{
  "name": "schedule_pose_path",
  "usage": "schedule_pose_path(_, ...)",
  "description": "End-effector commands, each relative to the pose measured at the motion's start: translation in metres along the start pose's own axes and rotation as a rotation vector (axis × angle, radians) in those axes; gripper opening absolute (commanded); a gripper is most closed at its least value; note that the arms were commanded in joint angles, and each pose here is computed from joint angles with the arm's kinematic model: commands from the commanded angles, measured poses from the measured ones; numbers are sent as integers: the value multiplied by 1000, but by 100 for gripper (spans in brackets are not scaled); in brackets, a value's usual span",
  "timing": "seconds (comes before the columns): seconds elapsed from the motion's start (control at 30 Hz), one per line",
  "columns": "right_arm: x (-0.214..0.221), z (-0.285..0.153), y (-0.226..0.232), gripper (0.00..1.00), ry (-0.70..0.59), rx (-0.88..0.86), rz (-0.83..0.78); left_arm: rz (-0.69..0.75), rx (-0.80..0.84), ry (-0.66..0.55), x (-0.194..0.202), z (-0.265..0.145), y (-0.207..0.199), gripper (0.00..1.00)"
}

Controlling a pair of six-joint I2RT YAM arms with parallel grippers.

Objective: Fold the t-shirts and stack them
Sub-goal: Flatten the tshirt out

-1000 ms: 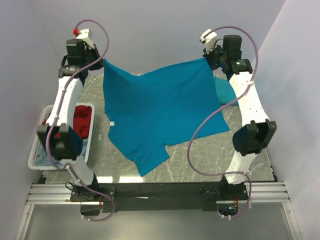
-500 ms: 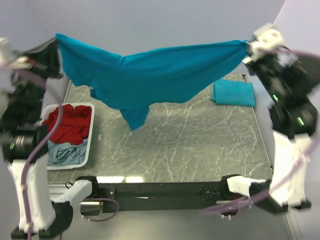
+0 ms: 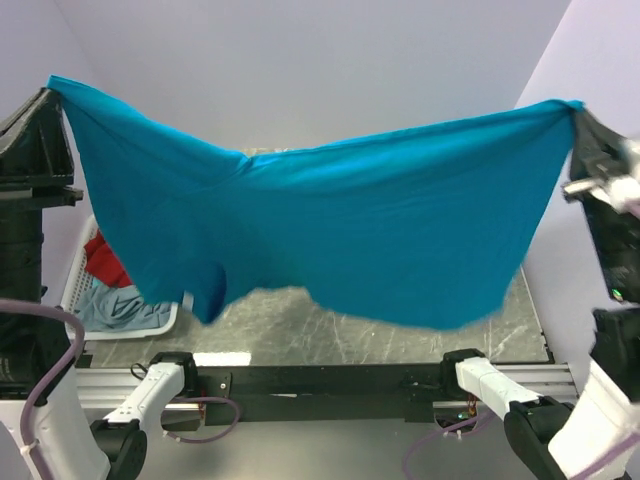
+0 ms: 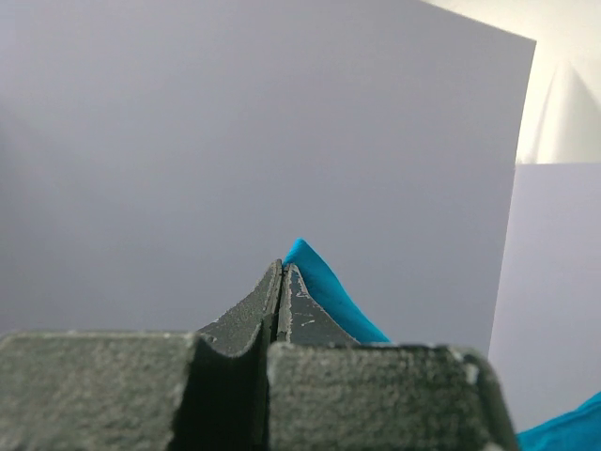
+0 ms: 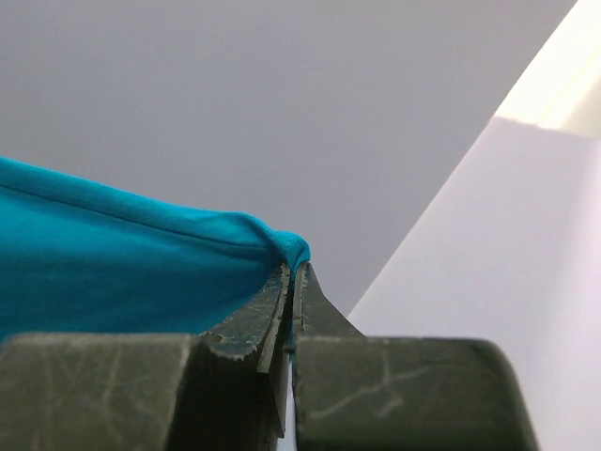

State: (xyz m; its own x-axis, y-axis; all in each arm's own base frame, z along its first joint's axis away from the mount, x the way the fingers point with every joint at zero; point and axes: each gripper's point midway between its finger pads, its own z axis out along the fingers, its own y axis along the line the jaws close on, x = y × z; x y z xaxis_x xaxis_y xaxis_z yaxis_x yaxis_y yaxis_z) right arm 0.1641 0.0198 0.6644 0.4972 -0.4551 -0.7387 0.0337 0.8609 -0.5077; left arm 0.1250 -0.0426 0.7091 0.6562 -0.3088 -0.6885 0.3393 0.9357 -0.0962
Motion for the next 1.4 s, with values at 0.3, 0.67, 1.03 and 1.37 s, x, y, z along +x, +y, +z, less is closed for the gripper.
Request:
schedule_pose_path(0.3, 194, 66, 97, 0, 339, -156, 63, -83, -119, 359, 203, 8, 66, 0)
schedule_pose_path(0.67, 451, 98, 278, 0, 693, -593, 222, -265, -341, 988, 535, -78, 152, 0)
schedule_pose_path(1.03, 592, 152, 345, 0, 955, -577, 111, -201, -439, 1237, 695, -69, 220, 0)
schedule_pose_path(1.37, 591, 172, 317, 0, 903, -451, 129, -198, -359, 1179, 677, -38, 213, 0)
